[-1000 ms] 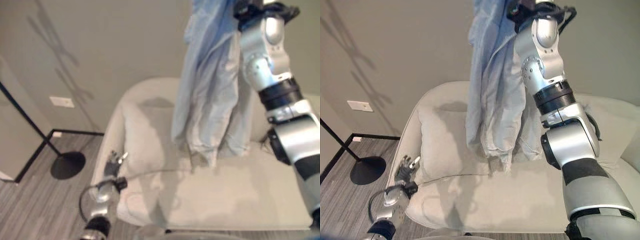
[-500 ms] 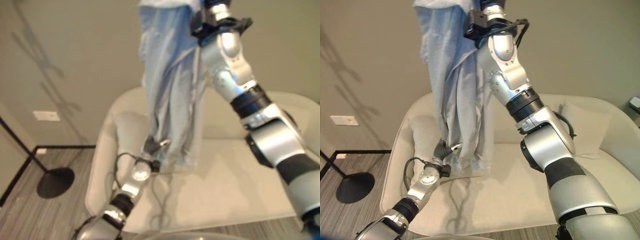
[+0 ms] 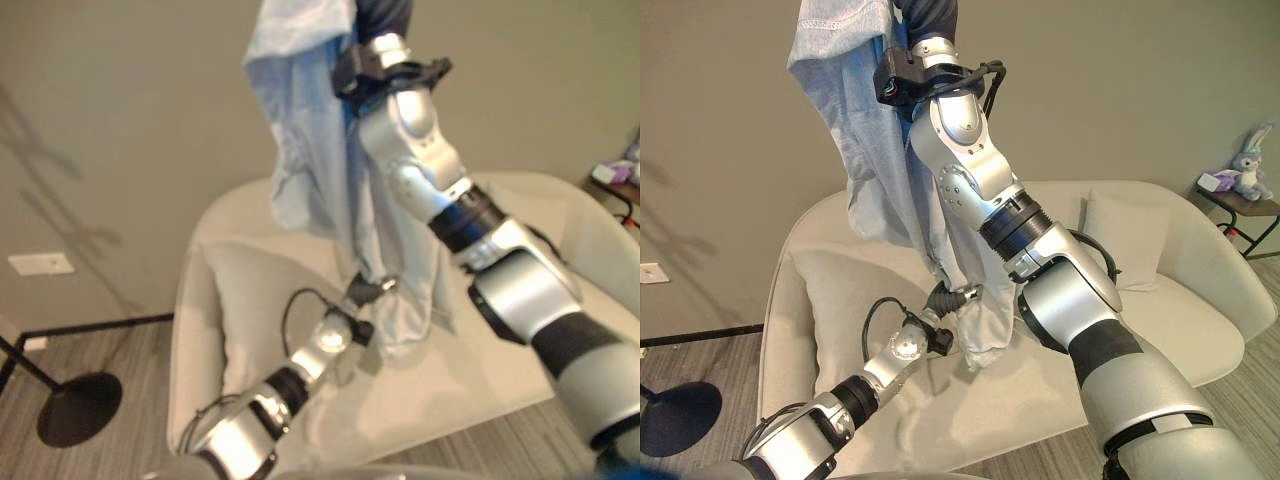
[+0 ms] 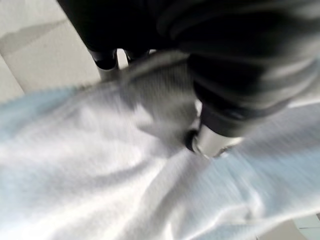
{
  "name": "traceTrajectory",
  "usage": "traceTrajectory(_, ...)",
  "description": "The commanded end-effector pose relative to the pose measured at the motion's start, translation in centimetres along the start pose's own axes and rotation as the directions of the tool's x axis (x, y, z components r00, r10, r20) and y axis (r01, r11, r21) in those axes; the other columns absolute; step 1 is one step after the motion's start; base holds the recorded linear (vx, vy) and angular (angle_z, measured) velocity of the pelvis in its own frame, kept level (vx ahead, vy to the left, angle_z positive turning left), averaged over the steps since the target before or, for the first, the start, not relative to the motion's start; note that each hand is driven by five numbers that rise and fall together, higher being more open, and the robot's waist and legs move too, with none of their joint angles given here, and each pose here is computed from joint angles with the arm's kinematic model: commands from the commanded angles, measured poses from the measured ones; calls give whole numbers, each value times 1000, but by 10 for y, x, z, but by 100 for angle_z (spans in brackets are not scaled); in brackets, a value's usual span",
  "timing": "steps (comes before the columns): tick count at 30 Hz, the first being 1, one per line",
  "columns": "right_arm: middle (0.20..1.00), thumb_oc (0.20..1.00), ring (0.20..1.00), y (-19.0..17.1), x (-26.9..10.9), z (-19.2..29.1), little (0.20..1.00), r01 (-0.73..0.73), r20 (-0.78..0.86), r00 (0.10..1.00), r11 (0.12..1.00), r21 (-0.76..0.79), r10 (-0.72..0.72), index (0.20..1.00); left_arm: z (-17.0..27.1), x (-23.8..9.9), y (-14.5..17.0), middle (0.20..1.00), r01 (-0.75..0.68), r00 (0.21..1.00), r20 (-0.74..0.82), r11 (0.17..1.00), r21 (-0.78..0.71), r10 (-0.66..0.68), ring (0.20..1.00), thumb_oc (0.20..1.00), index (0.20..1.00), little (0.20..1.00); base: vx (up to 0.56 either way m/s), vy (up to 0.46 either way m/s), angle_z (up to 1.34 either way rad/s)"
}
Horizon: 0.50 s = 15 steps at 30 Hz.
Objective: Hang the clothes on the sofa on the clothes rack.
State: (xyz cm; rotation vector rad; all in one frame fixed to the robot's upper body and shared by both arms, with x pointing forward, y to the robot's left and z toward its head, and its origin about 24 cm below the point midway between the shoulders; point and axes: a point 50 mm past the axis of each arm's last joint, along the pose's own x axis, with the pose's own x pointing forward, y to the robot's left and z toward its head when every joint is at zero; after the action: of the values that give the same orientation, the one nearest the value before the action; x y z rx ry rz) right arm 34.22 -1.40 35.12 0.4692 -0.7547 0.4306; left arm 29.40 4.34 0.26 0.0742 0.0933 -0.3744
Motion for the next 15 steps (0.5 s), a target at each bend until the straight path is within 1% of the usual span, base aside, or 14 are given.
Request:
traceTrajectory(1,200,200,200,-22,12,55,200,20,198,980,999,-25,-15,200,22,0,16,200,-97,986,125,992,-75,106,200,200,200,200,0,0,0)
traceTrajectory(2,200,200,200,-22,12,54,200,22,197,980,999,-25,-16,200,22,-1,15,200,-97,987,123,992,-76,105,200,200,200,200,-119,-78,-2)
traceTrajectory(3,200,200,200,-52,-8,69,200,60,254,966,995,-85,-37,200,24,-19,52,200,-228,956,179,973,-40,231,200,200,200,200,-75,-56,-5)
traceTrajectory(5,200,200,200,-53,-8,68,200,62,253,967,994,-85,-38,200,24,-20,52,200,-228,957,177,973,-39,231,200,200,200,200,-127,-58,4)
traceTrajectory(6,200,200,200,-77,-23,89,200,104,323,945,981,-161,-48,200,28,-30,74,200,-311,927,221,950,5,302,200,200,200,200,-199,-72,16)
traceTrajectory(7,200,200,200,-82,-29,95,200,113,342,939,975,-191,-42,200,27,-37,83,200,-351,911,229,936,-5,342,200,200,200,200,-201,-75,48)
traceTrajectory(8,200,200,200,-83,-31,94,200,117,341,939,975,-191,-46,200,26,-39,83,200,-350,912,226,937,-2,342,200,200,200,200,-174,-101,67)
traceTrajectory(9,200,200,200,-90,-44,95,200,125,346,937,965,-230,-39,200,23,-56,104,200,-448,869,229,894,-14,439,200,200,200,200,-158,-155,69)
traceTrajectory(10,200,200,200,-90,-52,97,200,119,362,932,963,-244,-23,200,15,-68,112,200,-491,851,210,871,-4,481,200,200,200,200,-171,-216,49)
traceTrajectory(13,200,200,200,-98,-78,89,200,127,348,937,960,-250,-33,200,-6,-105,131,200,-585,807,153,807,82,570,200,200,200,200,-47,-173,24)
traceTrajectory(15,200,200,200,-104,-88,86,200,146,338,940,955,-257,-53,200,-12,-126,139,200,-618,785,129,777,118,606,200,200,200,200,-128,-160,42)
